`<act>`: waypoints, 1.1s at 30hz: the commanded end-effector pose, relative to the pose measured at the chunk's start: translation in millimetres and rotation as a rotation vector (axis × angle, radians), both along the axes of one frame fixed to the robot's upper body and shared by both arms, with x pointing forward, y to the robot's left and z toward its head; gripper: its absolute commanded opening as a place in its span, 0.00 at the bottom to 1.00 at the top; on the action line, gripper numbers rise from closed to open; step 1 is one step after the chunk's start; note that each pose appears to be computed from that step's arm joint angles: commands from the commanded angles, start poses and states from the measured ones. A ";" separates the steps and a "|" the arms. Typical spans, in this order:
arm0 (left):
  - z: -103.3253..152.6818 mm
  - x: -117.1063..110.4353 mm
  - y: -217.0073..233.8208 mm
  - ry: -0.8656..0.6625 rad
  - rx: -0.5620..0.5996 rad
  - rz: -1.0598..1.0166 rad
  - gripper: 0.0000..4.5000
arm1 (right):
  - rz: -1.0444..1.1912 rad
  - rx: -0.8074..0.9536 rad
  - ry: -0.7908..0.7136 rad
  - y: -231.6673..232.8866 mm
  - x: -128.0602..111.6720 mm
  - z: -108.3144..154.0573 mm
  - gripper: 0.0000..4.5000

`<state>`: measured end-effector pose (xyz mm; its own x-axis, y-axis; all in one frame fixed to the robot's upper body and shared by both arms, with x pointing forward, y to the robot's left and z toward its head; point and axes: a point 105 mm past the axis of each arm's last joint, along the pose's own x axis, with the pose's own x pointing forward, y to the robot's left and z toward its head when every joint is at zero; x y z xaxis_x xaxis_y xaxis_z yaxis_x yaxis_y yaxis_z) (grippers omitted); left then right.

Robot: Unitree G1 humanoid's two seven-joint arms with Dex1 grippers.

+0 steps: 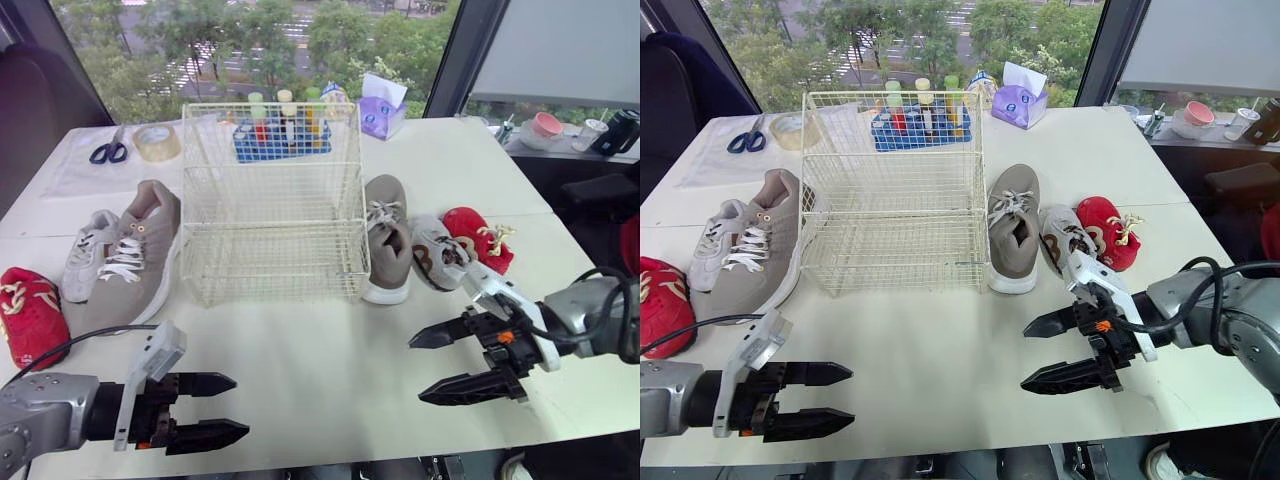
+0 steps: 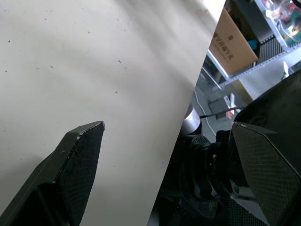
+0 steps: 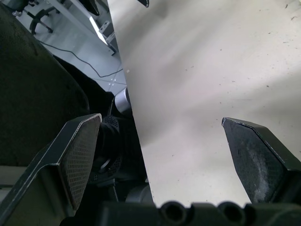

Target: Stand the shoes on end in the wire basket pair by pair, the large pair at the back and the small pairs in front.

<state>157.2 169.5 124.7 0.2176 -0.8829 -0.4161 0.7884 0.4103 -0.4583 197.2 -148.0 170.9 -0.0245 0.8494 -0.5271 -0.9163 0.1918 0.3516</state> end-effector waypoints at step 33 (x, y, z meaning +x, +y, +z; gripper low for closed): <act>-13.1 8.3 6.1 -0.126 0.110 -0.001 0.99 | 0.099 -0.083 -0.249 1.3 23.2 45.2 1.00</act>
